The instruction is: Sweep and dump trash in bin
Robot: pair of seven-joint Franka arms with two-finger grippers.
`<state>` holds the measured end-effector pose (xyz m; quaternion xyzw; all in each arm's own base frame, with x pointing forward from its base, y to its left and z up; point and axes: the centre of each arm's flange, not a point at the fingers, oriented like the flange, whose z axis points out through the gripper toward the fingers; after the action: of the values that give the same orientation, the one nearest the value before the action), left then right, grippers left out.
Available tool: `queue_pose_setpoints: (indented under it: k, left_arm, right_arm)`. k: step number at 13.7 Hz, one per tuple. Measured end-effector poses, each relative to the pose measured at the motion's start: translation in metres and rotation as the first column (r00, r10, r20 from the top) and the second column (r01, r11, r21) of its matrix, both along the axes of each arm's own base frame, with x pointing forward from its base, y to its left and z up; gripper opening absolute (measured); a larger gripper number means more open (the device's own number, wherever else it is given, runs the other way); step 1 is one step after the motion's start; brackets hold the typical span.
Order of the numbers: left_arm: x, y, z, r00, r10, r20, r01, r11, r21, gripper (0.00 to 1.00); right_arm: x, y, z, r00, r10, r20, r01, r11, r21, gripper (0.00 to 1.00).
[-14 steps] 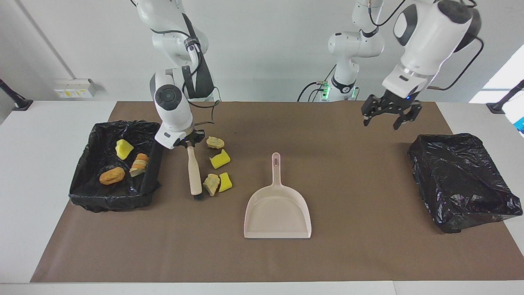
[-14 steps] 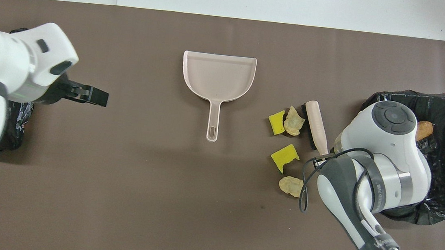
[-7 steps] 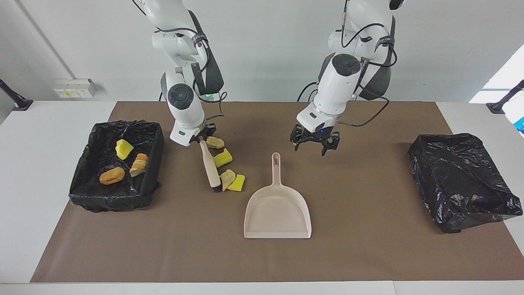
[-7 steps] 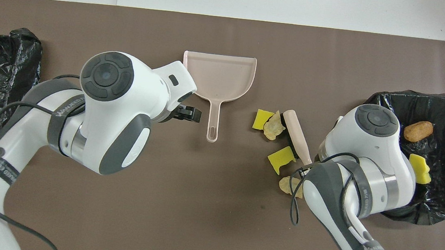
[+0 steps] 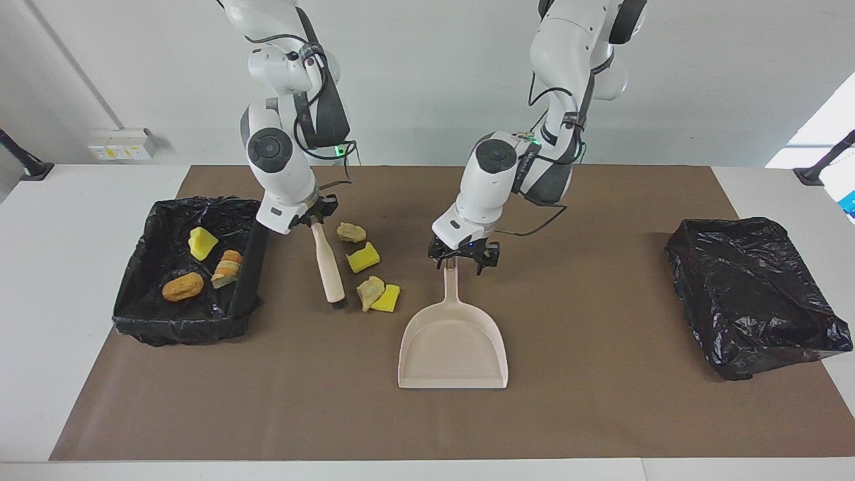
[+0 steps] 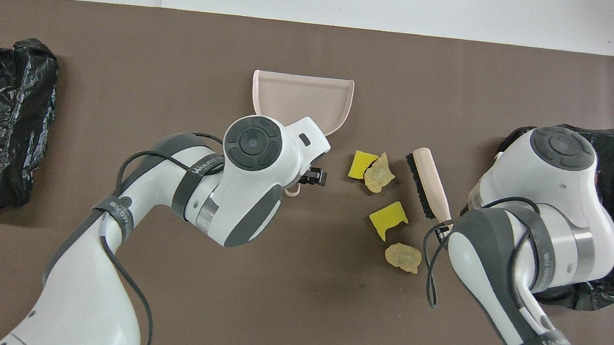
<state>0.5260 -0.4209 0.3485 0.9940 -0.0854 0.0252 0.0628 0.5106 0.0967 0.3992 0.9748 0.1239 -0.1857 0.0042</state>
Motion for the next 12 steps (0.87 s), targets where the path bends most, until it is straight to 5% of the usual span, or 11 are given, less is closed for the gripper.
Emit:
queue_pose_setpoints:
  k: [3, 6, 9, 12]
  left_arm:
    - [0.006, -0.010, -0.006, 1.000, 0.004, 0.004, -0.004, 1.000, 0.003, 1.00]
    - [0.016, -0.002, 0.006, 1.000, -0.011, 0.019, 0.010, 0.998, 0.056, 1.00]
    - [0.017, -0.002, 0.009, 1.000, -0.018, 0.019, 0.016, 0.997, 0.071, 0.98]
    - [0.015, -0.001, 0.007, 1.000, -0.019, 0.003, 0.019, 0.996, 0.085, 0.62]
  right_arm:
    - [-0.019, 0.009, 0.007, 0.986, -0.161, -0.044, 0.156, 0.982, -0.103, 0.26]
    - [-0.042, 0.025, 0.002, 0.956, -0.291, -0.028, 0.280, 0.939, -0.199, 0.26]
    - [-0.064, 0.027, -0.006, 0.905, -0.422, -0.054, 0.402, 0.890, -0.213, 0.26]
    - [-0.093, 0.030, -0.014, 0.853, -0.513, -0.097, 0.485, 0.847, -0.217, 0.26]
